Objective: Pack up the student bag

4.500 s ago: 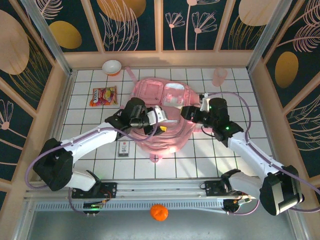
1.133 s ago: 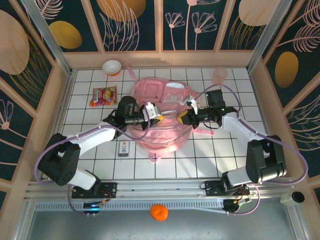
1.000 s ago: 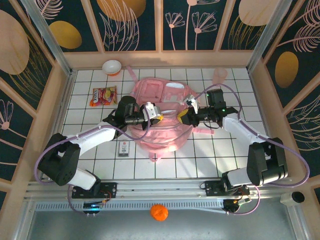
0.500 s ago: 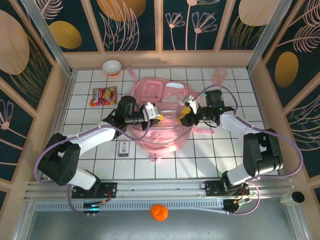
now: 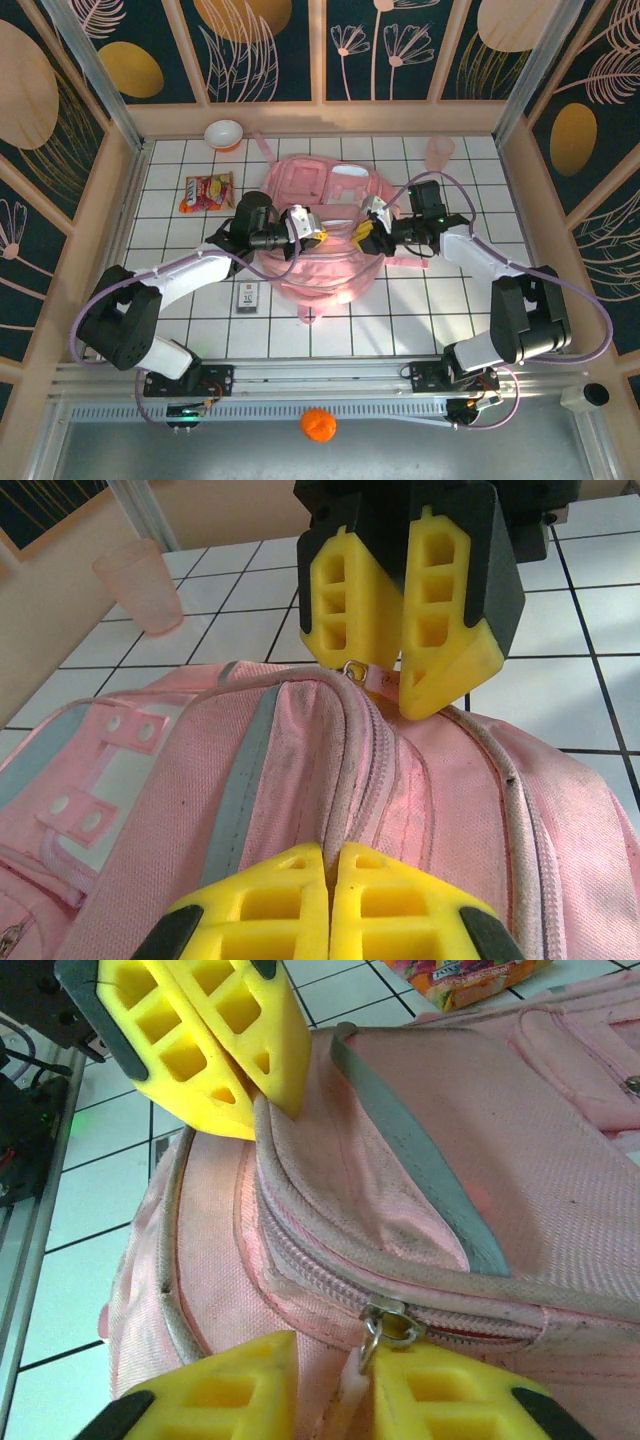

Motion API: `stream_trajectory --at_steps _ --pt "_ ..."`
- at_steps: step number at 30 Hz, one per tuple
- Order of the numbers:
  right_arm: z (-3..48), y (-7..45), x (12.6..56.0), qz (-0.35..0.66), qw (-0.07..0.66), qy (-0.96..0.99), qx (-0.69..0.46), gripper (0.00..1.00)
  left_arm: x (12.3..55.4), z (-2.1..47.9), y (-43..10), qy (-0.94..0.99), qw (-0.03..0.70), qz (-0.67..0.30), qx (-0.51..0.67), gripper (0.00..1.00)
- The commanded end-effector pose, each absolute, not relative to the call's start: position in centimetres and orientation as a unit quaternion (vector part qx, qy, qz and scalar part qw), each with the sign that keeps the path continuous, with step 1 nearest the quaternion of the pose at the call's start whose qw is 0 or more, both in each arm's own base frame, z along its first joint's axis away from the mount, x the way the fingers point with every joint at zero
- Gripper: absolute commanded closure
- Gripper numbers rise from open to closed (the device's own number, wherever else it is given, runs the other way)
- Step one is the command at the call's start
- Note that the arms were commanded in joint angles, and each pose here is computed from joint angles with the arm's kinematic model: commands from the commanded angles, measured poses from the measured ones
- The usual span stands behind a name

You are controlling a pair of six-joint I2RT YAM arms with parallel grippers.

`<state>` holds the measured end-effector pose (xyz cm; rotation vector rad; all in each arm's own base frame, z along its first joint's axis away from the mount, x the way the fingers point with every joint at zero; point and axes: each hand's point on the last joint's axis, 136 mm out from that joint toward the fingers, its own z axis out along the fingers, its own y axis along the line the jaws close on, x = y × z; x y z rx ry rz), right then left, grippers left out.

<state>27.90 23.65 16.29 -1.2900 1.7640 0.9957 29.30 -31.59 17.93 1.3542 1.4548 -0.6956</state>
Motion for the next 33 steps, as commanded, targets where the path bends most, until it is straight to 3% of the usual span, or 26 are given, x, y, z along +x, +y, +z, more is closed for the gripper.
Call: stream_trajectory --at_steps 1,7,16,22,26,32,33 --pt "17.1 24.4 27.2 0.418 0.355 0.672 -0.497 0.8 29.8 21.6 -32.7 0.542 0.548 -0.29 0.567 1.0" --pt "16.2 24.0 28.5 0.4 0.341 0.713 -0.465 1.0 30.3 21.6 -32.3 0.557 0.551 -0.276 0.557 1.0" --pt "18.5 24.1 27.8 0.414 0.322 0.765 -0.374 1.0 34.7 22.3 -32.0 0.656 0.591 -0.202 0.424 1.0" --pt "18.8 26.3 26.0 0.447 0.259 0.804 -0.294 1.0 35.7 24.0 -32.9 0.684 0.614 -0.214 0.332 1.0" --pt "19.6 27.4 24.1 0.475 0.248 0.799 -0.272 1.0 36.2 24.8 -33.5 0.699 0.61 -0.24 0.286 1.0" --pt "19.4 26.4 24.8 0.466 0.251 0.827 -0.189 1.0 35.9 25.0 -34.3 0.704 0.604 -0.27 0.26 1.0" --pt "19.2 26.1 25.1 0.457 0.255 0.833 -0.179 1.0 35.8 25.2 -34.3 0.702 0.604 -0.276 0.257 0.92"
